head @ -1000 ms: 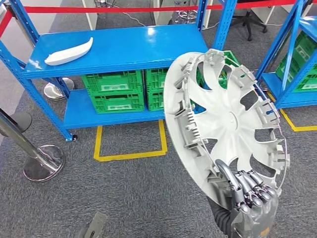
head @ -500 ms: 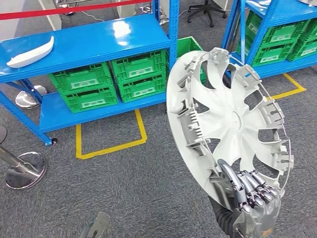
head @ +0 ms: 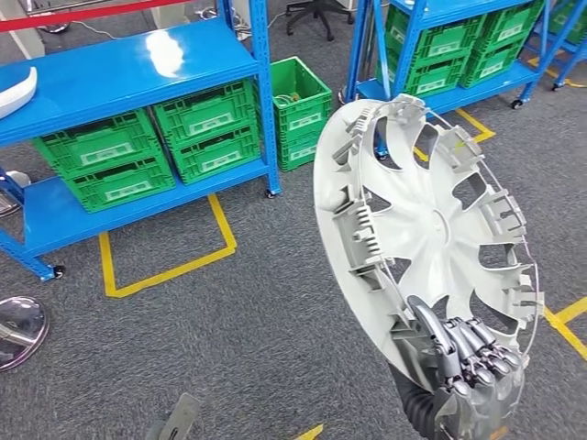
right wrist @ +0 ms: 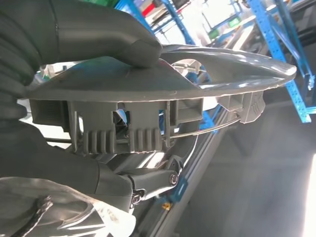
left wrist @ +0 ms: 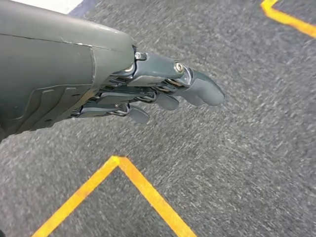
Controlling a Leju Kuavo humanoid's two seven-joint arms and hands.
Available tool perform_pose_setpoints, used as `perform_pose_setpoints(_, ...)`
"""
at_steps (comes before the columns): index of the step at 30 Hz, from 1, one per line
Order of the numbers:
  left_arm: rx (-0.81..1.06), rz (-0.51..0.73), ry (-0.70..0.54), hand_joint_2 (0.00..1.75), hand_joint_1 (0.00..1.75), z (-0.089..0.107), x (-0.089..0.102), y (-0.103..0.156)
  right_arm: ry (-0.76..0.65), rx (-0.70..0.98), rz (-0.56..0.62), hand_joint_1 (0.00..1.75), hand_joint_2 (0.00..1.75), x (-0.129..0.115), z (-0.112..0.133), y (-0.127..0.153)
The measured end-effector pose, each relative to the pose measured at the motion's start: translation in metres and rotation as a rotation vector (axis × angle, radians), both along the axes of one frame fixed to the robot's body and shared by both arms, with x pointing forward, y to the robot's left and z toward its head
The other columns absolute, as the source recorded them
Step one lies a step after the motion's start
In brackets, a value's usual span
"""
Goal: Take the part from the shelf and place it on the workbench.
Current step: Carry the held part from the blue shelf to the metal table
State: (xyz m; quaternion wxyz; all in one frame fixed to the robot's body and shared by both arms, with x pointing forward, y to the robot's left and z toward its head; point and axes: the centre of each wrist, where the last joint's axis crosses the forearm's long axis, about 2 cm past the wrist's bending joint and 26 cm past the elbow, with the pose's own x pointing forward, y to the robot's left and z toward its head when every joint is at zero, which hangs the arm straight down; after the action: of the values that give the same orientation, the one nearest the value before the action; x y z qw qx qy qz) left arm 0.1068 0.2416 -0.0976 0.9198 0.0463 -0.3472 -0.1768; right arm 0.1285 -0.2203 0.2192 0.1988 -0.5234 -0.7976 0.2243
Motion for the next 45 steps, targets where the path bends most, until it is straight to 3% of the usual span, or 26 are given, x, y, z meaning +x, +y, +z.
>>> perform_pose_setpoints(45, -0.017, -0.032, 0.012, 1.75, 0.0, 0.001, -0.003, -0.011, 0.029, -0.02, -0.057, 1.75, 1.75, -0.016, -0.001, -0.014)
